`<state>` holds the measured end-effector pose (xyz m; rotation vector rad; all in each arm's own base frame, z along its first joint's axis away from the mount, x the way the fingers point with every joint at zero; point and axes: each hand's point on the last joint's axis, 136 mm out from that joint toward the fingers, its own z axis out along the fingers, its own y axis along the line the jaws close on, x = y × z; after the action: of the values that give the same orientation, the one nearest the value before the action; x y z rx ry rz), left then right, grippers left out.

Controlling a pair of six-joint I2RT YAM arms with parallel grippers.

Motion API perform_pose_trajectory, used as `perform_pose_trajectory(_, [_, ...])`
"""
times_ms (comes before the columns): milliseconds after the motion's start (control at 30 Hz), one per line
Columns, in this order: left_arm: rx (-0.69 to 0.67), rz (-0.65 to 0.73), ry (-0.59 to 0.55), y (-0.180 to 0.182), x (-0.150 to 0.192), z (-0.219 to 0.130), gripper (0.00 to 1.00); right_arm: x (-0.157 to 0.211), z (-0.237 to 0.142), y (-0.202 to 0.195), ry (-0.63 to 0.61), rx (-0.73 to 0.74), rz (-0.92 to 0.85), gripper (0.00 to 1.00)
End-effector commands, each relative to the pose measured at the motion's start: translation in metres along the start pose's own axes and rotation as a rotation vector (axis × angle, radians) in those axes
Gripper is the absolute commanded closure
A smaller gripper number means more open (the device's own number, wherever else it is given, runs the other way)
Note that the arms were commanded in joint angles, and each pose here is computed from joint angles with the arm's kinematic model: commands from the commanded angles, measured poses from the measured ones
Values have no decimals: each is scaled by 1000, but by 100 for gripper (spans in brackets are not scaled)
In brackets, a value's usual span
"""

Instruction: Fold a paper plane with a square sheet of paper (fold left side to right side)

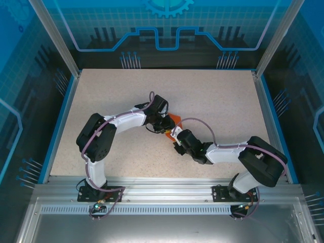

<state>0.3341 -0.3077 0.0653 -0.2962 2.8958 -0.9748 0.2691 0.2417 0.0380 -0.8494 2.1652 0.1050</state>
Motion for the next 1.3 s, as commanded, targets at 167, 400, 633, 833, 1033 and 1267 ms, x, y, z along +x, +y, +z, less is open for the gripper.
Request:
perform_pose_trajectory(167, [48,31,-43,-15,-10,-38,67,-12,-1,-1,-34,-21,30,91])
perform_pose_trajectory(400, [60,85,-120,-20,-17,-68,44,-17,-5,2,-45,-88,86,100])
perform_pose_trajectory(633, [50,106,-249,-4,-12,-107,25,-14,-10,3,-19,-233,226,100])
perform_pose_trajectory(833, [60,49,-169,18,4,-76,45,-11,-13,1,-11,-349,381,100])
perform_pose_trajectory(1033, [66,58,-80,10,10,-34,59,-11,-12,-7,-19,-414,492,100])
perform_pose_trajectory(1267, [44,68,-30,0,8,-3,66,-3,-7,-13,3,-437,563,100])
